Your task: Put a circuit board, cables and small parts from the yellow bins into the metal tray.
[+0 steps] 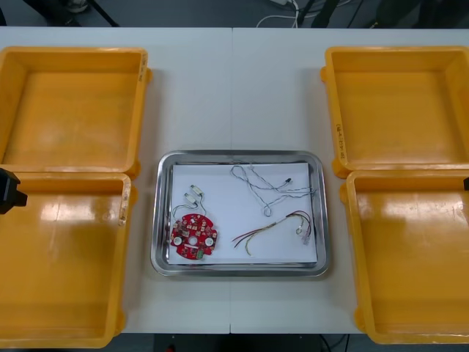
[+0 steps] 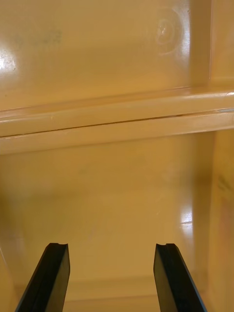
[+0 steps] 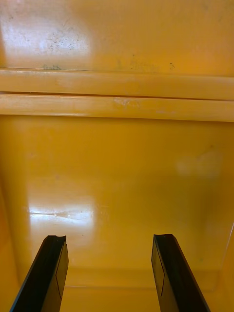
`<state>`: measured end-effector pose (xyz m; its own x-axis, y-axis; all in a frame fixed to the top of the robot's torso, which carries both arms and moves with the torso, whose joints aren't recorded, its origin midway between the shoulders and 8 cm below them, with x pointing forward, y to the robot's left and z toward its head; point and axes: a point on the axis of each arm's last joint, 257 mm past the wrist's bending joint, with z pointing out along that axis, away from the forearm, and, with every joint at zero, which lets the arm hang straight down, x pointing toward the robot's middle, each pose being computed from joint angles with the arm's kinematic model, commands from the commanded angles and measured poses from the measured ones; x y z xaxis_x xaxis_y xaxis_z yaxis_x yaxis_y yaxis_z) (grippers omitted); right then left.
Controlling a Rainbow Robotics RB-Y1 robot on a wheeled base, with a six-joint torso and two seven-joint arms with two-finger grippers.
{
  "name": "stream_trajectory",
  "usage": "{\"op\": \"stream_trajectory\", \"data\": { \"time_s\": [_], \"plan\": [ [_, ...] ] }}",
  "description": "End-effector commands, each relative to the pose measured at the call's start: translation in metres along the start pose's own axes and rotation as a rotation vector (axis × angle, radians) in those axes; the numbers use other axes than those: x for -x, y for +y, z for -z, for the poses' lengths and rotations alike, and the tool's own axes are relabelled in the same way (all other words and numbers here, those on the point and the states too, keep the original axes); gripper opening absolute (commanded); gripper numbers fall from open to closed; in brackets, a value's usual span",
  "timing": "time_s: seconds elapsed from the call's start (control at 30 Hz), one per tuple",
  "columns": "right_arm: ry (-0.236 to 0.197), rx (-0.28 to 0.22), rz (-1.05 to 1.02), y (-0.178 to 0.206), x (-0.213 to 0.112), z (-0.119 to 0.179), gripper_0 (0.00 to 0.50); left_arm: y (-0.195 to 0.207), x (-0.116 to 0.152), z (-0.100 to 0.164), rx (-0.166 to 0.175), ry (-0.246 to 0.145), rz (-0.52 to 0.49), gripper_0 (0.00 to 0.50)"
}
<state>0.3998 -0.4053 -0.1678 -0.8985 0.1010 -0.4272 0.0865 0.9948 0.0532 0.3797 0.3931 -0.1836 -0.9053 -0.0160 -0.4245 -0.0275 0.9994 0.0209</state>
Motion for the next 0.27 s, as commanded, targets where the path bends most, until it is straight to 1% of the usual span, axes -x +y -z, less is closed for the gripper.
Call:
{"op": "stream_trajectory", "data": {
  "time_s": [0.03, 0.27],
  "plan": [
    [0.006, -0.007, 0.020, -0.0013, -0.0036, -0.0011, 0.500, 0.0032, 0.0046, 0.0069, 0.008, -0.042, -0.062, 0.500],
    [0.006, -0.007, 0.020, -0.0013, -0.0036, -0.0011, 0.500, 0.0032, 0.0046, 0.0069, 0.008, -0.042, -0.062, 0.500]
  ]
}}
